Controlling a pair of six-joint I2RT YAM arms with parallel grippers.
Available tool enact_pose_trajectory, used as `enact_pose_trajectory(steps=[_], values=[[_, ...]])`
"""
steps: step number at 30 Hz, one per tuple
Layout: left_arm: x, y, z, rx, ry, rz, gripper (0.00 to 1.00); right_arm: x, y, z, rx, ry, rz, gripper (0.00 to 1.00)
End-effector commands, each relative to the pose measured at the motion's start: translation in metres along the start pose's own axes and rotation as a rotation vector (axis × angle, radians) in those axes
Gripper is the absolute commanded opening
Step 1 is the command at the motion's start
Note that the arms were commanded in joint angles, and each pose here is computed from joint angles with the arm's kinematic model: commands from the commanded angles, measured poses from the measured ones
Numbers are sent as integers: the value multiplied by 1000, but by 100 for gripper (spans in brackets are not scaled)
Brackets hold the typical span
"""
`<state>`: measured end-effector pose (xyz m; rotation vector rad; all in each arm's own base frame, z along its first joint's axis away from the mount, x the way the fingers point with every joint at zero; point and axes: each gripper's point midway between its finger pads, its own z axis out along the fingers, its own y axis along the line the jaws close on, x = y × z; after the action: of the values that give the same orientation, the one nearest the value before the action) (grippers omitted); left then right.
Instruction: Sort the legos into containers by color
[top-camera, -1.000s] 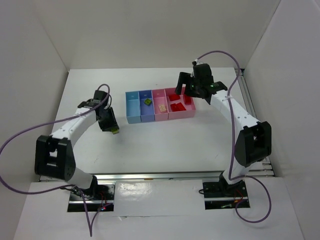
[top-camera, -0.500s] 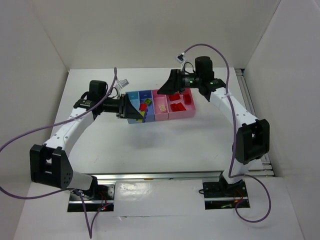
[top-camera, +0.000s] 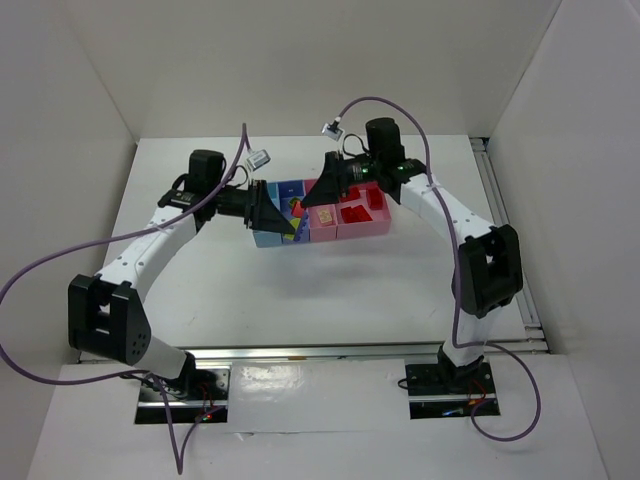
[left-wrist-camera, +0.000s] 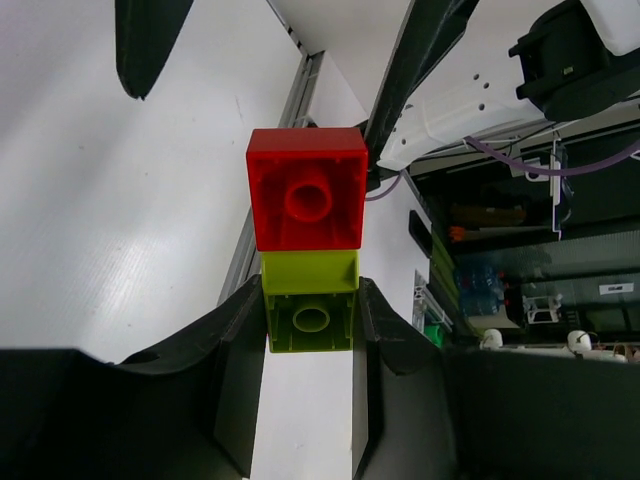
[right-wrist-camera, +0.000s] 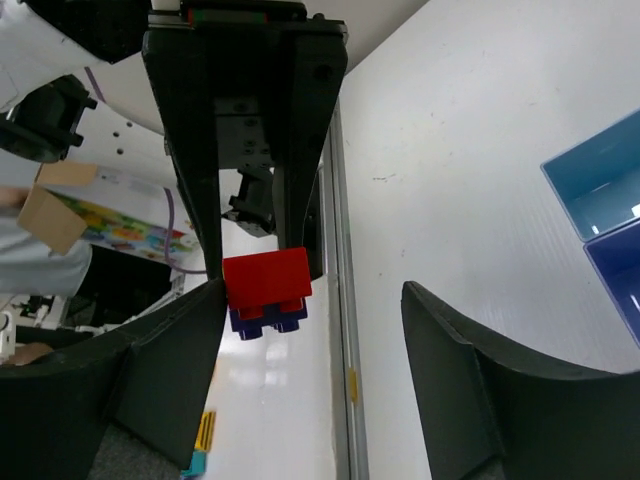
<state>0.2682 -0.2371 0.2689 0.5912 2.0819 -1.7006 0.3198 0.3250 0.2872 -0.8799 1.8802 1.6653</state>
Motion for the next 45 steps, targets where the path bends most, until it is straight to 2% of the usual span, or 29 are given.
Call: enact_pose_trajectory(steps=[1, 3, 9, 10, 16, 17, 19, 25, 31, 34, 35, 37, 38, 39, 41, 45], values=[[-11, -17, -1, 62, 0, 76, 0, -9, 12, 3, -75, 8, -68, 76], [-12, -17, -1, 63, -3, 85, 0, -8, 15, 2, -96, 17, -68, 70], [-10, -12, 4, 58, 6, 60, 0, -2, 24, 9, -157, 50, -69, 68], [-10, -12, 4, 58, 6, 59, 0, -2, 24, 9, -157, 50, -69, 62], [-11, -7, 5, 48, 5, 51, 0, -3, 28, 12, -176, 59, -79, 48], [-11, -7, 5, 48, 5, 51, 0, -3, 28, 12, -176, 59, -79, 41], [-9, -4, 5, 39, 4, 42, 0, -8, 29, 13, -167, 50, -87, 37], [-3, 2, 11, 19, 14, 26, 0, -24, 13, 21, -33, -21, -32, 24], [-1, 10, 13, -1, 12, 9, 0, -45, 4, 20, 73, -134, -17, 24], [3, 14, 13, -12, 15, -10, 0, -60, -14, 3, 220, -233, 7, 24], [4, 14, 13, -24, 10, -8, 0, -72, -35, -11, 352, -308, 29, 24], [10, 20, 9, -47, 4, -36, 0, -76, -54, -29, 495, -363, 46, 24], [14, 25, 5, -65, -4, -56, 0, -70, -69, -38, 600, -366, 93, 24], [13, 26, 1, -79, -17, -56, 0, -78, -88, -57, 753, -425, 100, 24], [12, 34, -10, -109, -48, -77, 0, -64, -124, -83, 979, -439, 170, 24], [6, 46, -24, -178, -94, -110, 0, -57, -159, -114, 1176, -443, 196, 24]])
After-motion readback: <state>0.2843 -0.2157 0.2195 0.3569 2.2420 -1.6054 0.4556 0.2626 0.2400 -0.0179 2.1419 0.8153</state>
